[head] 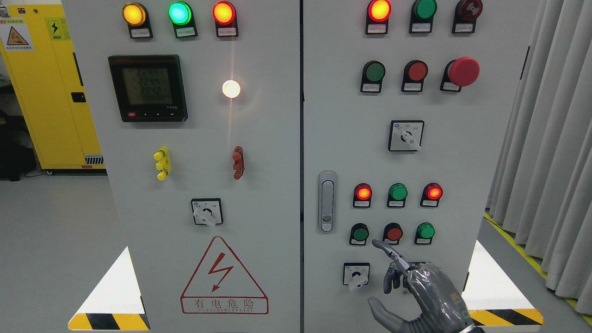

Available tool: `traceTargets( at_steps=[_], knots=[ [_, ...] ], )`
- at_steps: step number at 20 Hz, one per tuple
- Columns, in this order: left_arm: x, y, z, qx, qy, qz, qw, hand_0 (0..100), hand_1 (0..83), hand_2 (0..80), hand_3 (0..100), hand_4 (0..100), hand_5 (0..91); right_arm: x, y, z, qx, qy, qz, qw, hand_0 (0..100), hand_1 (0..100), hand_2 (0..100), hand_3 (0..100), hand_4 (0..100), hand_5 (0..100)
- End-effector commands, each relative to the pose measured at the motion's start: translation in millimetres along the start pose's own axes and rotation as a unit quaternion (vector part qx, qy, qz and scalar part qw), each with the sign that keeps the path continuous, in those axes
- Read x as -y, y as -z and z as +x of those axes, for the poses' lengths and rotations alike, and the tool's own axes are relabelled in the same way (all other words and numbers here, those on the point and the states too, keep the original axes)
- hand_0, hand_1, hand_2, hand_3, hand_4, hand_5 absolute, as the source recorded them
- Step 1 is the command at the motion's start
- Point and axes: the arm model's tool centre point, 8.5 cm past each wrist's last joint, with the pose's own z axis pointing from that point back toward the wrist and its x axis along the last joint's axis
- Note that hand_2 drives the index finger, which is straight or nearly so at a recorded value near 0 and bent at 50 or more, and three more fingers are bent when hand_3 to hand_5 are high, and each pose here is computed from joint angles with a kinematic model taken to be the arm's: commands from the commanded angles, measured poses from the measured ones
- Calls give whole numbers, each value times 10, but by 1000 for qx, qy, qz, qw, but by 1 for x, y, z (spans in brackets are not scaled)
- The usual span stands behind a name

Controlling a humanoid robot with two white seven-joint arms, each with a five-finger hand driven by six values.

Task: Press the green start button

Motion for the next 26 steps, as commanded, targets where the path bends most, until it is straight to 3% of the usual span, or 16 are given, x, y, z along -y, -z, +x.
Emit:
traceTargets(
  at_steps=[1, 3, 4, 5, 6, 7, 15, 26],
  knots=[
    [0, 2, 26, 26, 2, 0, 1000, 120, 556, 0, 0, 0, 0, -11, -24, 24, 43, 158, -25, 986, 521, 578, 0, 524, 537, 461],
    [0, 2, 26, 26, 2, 0, 1000, 120, 556, 0, 0, 0, 0, -12, -23, 30, 51, 215, -34, 975, 500, 563, 0, 325, 347, 312],
    [0, 2, 26, 26, 2, 0, 1000, 120, 556, 0, 0, 0, 0, -11, -23, 34, 56, 243, -36, 968, 469, 535, 0, 185, 216, 152],
    [0, 2, 27, 27, 2, 0, 1000, 120, 556, 0, 0, 0, 0, -11, -25, 38, 62, 272, -32, 960, 469, 535, 0, 185, 216, 152],
    [0, 2, 26, 26, 2, 0, 1000, 120, 556, 0, 0, 0, 0, -11, -25, 40, 68, 292, -26, 954, 353, 488, 0, 47, 86, 7],
    [0, 2, 26, 26, 2, 0, 1000, 120, 556, 0, 0, 0, 0, -11, -26, 44, 74, 313, -14, 947, 325, 469, 0, 23, 66, 0],
    [0, 2, 26, 26, 2, 0, 1000, 120, 556, 0, 0, 0, 0, -13, -30, 47, 73, 358, -3, 931, 244, 408, 0, 11, 68, 0],
    [0, 2, 27, 27, 2, 0, 1000, 120, 556, 0, 0, 0, 0, -13, -30, 48, 71, 361, -1, 930, 224, 413, 0, 41, 99, 0]
  ],
)
